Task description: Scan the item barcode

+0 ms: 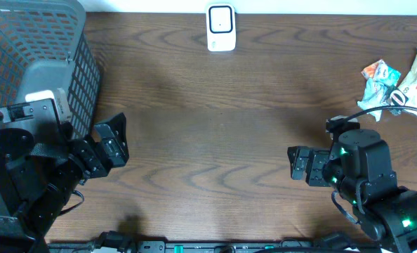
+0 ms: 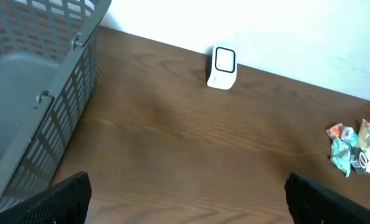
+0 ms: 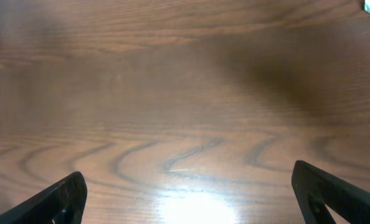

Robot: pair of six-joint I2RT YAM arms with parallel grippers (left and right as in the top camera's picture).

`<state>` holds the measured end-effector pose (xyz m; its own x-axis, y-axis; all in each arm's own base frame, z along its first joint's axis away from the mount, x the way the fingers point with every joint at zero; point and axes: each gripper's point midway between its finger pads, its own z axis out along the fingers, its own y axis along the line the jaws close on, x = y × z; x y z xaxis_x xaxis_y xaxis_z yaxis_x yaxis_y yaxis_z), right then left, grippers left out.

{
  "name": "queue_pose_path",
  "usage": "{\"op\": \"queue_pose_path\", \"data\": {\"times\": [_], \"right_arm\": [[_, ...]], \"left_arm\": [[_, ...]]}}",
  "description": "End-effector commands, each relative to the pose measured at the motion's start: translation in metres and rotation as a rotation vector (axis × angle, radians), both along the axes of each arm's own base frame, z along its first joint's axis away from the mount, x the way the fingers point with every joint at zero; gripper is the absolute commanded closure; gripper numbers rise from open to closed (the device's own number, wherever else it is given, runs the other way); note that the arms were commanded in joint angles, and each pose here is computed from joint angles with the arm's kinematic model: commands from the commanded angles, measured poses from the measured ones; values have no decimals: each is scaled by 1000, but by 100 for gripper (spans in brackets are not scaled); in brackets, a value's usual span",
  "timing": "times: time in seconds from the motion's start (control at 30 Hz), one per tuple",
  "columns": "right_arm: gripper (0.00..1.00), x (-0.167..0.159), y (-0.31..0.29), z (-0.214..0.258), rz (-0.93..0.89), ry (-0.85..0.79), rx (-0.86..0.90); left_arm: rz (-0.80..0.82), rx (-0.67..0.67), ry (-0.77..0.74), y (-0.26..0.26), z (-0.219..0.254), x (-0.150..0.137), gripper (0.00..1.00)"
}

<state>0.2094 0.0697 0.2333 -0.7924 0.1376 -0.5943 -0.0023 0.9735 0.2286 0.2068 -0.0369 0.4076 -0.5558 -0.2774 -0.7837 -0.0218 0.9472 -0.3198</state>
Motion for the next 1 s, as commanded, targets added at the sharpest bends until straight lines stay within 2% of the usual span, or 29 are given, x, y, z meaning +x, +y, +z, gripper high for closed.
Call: {"op": "queue_pose_path", "data": {"times": [0.0,0.13,0.23,0.57,0.97], "right_arm": [[1,3,-14,-19,-10,-28,-45],[1,8,-15,-37,36,-116,-8],[1,12,-12,-45,89,-249,26],[1,13,-23,-51,83,-586,-3],[1,17,-29,-49,53,-775,-6]], "left_arm": [[20,-2,-4,3,2,0,2],[20,-2,-4,3,2,0,2],[20,-2,-4,3,2,0,2],[20,-2,-4,3,2,0,2],[20,-2,-4,3,2,0,2]]}}
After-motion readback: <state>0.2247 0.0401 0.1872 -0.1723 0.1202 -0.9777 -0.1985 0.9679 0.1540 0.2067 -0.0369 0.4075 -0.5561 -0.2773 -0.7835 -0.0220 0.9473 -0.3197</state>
